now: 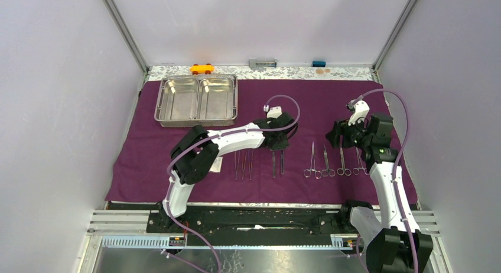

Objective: Open and lay out the surgical kit
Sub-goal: Place the medical item in the surgical kit.

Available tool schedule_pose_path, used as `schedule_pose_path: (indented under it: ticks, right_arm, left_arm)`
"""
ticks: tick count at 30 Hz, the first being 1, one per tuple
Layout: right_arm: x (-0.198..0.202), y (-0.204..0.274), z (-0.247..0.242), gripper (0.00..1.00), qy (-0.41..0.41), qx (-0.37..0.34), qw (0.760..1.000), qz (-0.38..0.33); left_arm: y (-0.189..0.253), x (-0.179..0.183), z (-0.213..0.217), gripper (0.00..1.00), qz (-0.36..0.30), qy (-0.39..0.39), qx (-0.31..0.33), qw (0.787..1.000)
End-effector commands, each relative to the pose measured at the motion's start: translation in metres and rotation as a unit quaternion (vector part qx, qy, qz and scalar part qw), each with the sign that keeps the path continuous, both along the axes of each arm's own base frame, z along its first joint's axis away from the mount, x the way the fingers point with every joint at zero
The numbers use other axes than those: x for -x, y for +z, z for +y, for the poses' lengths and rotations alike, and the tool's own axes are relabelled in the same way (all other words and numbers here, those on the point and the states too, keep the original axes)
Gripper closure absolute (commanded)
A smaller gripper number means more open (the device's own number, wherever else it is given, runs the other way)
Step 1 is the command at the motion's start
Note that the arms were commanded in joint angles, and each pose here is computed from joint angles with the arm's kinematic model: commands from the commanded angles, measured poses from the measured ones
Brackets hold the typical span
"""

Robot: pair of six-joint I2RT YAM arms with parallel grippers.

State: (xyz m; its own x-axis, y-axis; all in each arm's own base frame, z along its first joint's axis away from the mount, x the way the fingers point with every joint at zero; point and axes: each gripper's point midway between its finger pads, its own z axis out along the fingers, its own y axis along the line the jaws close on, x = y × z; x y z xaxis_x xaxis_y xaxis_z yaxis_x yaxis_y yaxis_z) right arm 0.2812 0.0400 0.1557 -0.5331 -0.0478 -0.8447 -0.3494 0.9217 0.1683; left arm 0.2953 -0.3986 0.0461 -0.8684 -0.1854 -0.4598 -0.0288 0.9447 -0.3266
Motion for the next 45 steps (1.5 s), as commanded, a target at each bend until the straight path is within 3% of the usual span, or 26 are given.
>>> schedule_pose_path:
  ticks: [1, 26, 45]
  right_arm:
    - [-0.001, 0.009, 0.003, 0.30, 0.016, 0.000, 1.000, -0.024]
    - [0.002, 0.009, 0.008, 0.30, 0.027, -0.008, 0.999, -0.026]
    - [0.003, 0.010, 0.010, 0.30, 0.031, -0.010, 0.999, -0.028]
  left_arm:
    - [0.008, -0.014, -0.003, 1.00, -0.026, 0.014, 0.000, 1.000]
    - [-0.017, -0.015, 0.010, 1.00, -0.035, 0.013, -0.035, 0.999]
    - [-0.022, -0.003, 0.007, 0.98, -0.024, 0.000, -0.022, 0.999]
